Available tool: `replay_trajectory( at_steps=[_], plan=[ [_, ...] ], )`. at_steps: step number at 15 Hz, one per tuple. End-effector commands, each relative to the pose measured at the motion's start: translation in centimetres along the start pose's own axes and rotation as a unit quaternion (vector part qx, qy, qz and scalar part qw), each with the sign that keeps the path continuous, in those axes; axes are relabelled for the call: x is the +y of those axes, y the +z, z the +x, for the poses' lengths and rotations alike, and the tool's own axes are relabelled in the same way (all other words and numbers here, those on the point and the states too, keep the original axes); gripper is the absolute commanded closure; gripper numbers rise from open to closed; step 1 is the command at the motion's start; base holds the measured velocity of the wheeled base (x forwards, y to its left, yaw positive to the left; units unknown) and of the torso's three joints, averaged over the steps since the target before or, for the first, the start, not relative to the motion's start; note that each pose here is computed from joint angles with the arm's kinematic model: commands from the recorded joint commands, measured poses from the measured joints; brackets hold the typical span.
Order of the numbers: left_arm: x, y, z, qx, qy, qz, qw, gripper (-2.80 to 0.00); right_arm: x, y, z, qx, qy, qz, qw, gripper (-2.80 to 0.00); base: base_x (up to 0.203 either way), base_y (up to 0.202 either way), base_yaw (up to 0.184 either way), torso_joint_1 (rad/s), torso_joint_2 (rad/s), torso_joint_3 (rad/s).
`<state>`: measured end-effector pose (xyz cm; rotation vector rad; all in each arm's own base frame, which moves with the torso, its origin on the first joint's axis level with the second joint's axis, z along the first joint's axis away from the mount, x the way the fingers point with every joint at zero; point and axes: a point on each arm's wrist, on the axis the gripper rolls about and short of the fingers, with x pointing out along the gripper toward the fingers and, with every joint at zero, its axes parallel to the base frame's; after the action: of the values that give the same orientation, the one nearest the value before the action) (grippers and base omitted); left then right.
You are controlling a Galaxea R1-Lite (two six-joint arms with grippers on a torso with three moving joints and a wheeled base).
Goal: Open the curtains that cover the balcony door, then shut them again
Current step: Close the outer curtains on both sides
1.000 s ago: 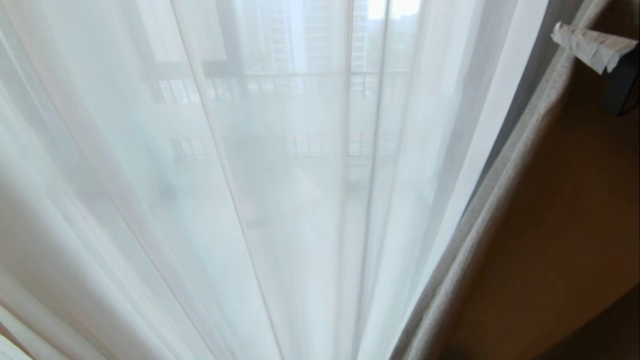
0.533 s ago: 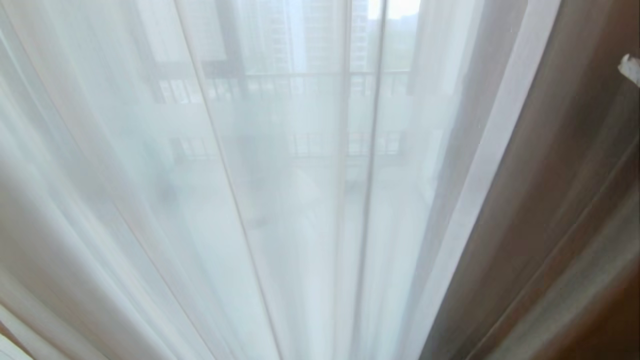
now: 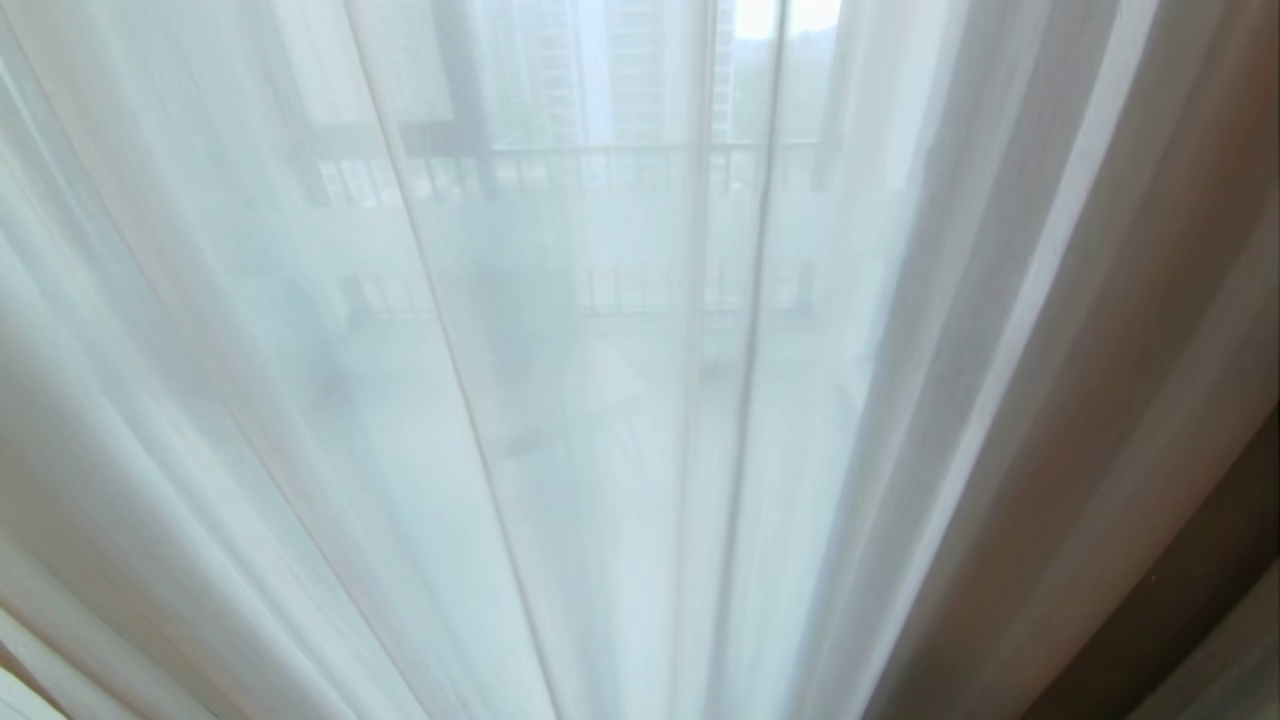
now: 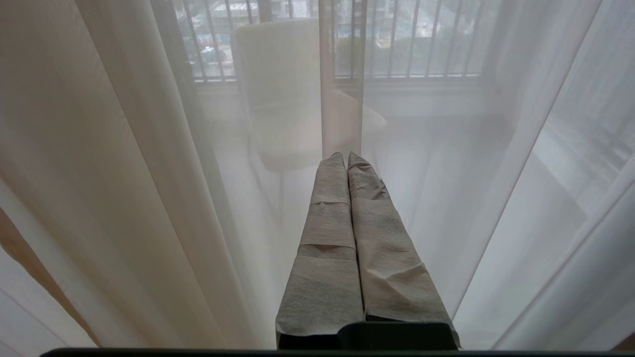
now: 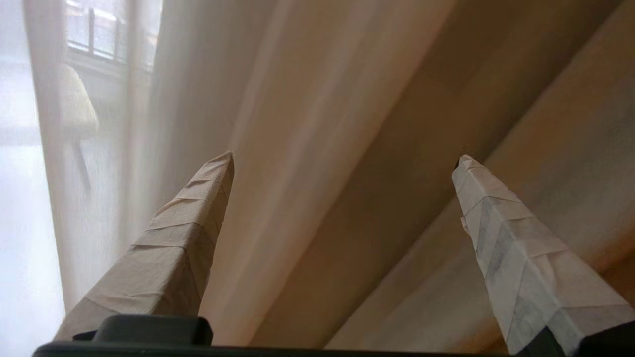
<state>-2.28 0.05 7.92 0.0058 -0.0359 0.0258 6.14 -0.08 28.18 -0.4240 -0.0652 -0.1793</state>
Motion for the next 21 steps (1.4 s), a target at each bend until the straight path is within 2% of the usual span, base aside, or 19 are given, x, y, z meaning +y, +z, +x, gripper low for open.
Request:
replay_trajectory(
  at_steps=[1, 2, 3, 11, 14, 16, 21],
  plan=[
    [0.0, 0.0, 0.0, 0.000, 0.000, 0.000, 1.0000, 0.00, -0.1, -1.9, -2.9, 0.013, -0.026, 0.021, 0.999, -2.80, 0.000, 0.000, 0.000, 0.000, 0.00, 0.000],
    [0.0, 0.0, 0.0, 0.000, 0.000, 0.000, 1.0000, 0.00, 0.2, -3.0, -3.7, 0.025, -0.031, 0.031, 0.999, -2.80, 0.000, 0.000, 0.000, 0.000, 0.00, 0.000],
    [0.0, 0.0, 0.0, 0.000, 0.001, 0.000, 1.0000, 0.00, 0.5, -3.9, -4.4, 0.032, -0.036, 0.038, 0.998, 0.00, 0.000, 0.000, 0.000, 0.000, 0.00, 0.000],
    [0.0, 0.0, 0.0, 0.000, 0.000, 0.000, 1.0000, 0.00, 2.5, -9.3, -7.1, 0.045, -0.040, 0.075, 0.995, 0.00, 0.000, 0.000, 0.000, 0.000, 0.00, 0.000],
    [0.0, 0.0, 0.0, 0.000, 0.000, 0.000, 1.0000, 0.00, 3.5, -11.6, -7.7, 0.027, -0.047, 0.102, 0.993, 0.00, 0.000, 0.000, 0.000, 0.000, 0.00, 0.000],
    [0.0, 0.0, 0.0, 0.000, 0.000, 0.000, 1.0000, 0.00, 4.1, -13.0, -8.1, 0.020, -0.049, 0.108, 0.993, 0.00, 0.000, 0.000, 0.000, 0.000, 0.00, 0.000],
    [0.0, 0.0, 0.0, 0.000, 0.000, 0.000, 1.0000, 0.00, 5.5, -16.3, -8.7, 0.026, -0.034, 0.132, 0.990, 0.00, 0.000, 0.000, 0.000, 0.000, 0.00, 0.000]
  ],
)
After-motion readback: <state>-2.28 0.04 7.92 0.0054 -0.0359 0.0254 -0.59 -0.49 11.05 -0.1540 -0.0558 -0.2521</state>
